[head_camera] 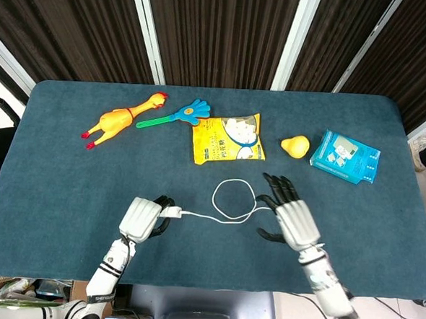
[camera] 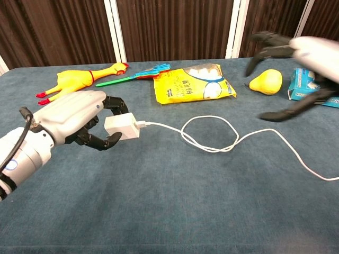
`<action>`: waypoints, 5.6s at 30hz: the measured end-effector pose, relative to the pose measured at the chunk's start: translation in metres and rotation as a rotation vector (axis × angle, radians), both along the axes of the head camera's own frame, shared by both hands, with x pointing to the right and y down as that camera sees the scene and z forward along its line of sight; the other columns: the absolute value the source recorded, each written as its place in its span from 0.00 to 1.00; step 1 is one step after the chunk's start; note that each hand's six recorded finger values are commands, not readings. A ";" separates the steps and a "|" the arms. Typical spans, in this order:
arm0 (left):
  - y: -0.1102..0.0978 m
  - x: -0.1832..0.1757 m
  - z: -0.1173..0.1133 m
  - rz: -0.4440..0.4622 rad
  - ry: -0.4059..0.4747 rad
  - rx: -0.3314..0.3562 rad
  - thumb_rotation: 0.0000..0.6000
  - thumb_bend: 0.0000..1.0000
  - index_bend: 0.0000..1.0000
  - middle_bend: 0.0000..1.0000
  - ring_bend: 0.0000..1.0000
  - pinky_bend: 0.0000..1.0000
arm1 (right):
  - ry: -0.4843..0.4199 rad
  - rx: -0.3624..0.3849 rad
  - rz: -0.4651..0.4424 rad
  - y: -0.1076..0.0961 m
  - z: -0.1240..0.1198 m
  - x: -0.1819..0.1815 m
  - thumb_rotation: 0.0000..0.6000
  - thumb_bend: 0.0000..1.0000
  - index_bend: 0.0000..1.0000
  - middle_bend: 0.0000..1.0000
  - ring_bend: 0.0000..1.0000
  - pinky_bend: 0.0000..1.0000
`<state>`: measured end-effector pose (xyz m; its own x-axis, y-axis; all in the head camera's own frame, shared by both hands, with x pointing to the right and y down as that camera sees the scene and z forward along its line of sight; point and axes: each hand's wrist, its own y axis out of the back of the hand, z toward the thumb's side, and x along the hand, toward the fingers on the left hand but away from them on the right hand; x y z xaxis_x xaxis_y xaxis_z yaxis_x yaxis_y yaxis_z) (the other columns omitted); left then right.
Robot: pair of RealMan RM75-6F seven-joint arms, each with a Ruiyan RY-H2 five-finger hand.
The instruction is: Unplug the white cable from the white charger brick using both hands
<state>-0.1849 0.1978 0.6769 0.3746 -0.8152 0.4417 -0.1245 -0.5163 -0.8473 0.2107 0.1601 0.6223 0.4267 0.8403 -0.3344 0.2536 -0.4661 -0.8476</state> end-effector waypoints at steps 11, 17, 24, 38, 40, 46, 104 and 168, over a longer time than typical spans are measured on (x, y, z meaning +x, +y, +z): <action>-0.006 0.006 -0.007 -0.042 0.005 -0.012 1.00 0.55 0.75 0.78 1.00 1.00 | -0.100 -0.019 -0.010 -0.016 0.034 -0.082 1.00 0.33 0.58 0.17 0.00 0.00; -0.007 0.007 -0.006 -0.048 0.009 -0.015 1.00 0.55 0.75 0.79 1.00 1.00 | -0.137 -0.020 -0.013 -0.015 0.042 -0.106 1.00 0.37 0.62 0.19 0.00 0.00; -0.008 0.008 -0.010 -0.059 0.021 -0.005 1.00 0.55 0.75 0.79 1.00 1.00 | -0.207 -0.084 0.008 -0.012 0.052 -0.127 1.00 0.38 0.64 0.20 0.00 0.00; -0.007 0.011 -0.017 -0.078 0.041 0.003 1.00 0.56 0.75 0.79 1.00 1.00 | -0.275 -0.140 0.014 -0.012 0.054 -0.145 1.00 0.43 0.65 0.22 0.00 0.00; -0.006 0.012 -0.019 -0.080 0.044 0.007 1.00 0.56 0.75 0.79 1.00 1.00 | -0.278 -0.140 0.015 -0.013 0.053 -0.146 1.00 0.43 0.66 0.23 0.00 0.00; -0.005 0.012 -0.021 -0.082 0.051 0.007 1.00 0.56 0.75 0.79 1.00 1.00 | -0.284 -0.143 0.016 -0.013 0.053 -0.149 1.00 0.43 0.66 0.23 0.00 0.00; -0.020 -0.015 -0.022 -0.050 -0.027 0.066 1.00 0.57 0.75 0.79 1.00 1.00 | -0.193 -0.113 0.051 -0.029 0.052 -0.119 1.00 0.57 0.86 0.34 0.08 0.00; 0.072 -0.252 -0.094 -0.153 -0.068 -0.009 1.00 0.43 0.00 0.00 0.00 0.00 | 0.467 -0.044 0.321 0.105 -0.083 0.212 1.00 0.28 0.00 0.00 0.00 0.00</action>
